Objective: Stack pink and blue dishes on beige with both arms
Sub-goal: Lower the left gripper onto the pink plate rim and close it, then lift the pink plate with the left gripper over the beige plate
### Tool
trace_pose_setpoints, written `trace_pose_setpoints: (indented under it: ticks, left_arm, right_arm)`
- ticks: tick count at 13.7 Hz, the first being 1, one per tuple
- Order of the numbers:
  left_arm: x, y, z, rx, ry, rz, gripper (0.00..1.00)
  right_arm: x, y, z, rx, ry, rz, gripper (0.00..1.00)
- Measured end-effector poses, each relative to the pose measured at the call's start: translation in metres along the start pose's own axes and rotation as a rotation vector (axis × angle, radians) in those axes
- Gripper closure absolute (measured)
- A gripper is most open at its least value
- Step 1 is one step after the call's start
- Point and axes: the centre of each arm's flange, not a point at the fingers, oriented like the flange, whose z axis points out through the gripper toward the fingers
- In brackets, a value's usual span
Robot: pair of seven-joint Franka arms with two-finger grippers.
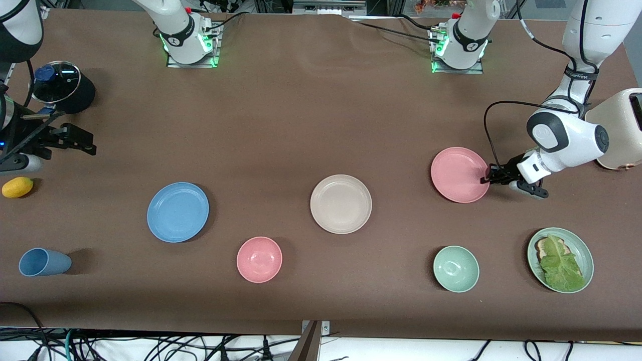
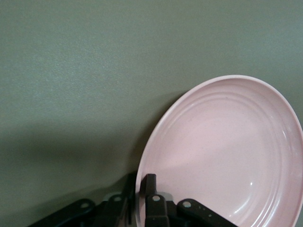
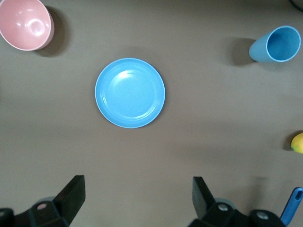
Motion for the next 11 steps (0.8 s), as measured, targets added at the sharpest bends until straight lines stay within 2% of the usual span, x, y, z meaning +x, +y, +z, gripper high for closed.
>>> trace_pose_setpoints:
  ticks: [6,9,11]
  left_arm:
    - [0.012,0.024,-0.005,-0.025,-0.01,-0.028,0.93]
    - [0.028,0.054,-0.003,-0.028,-0.014,-0.082,0.93]
    - [0.038,0.076,-0.006,-0.067,-0.044,-0.139,0.93]
  right_arm:
    - [-0.001,0.0,0.001,0.001,-0.008,0.0,0.0]
    - [-0.001,0.0,0.001,0.001,-0.008,0.0,0.0]
    - [-0.001,0.0,0.001,0.001,-0.008,0.0,0.0]
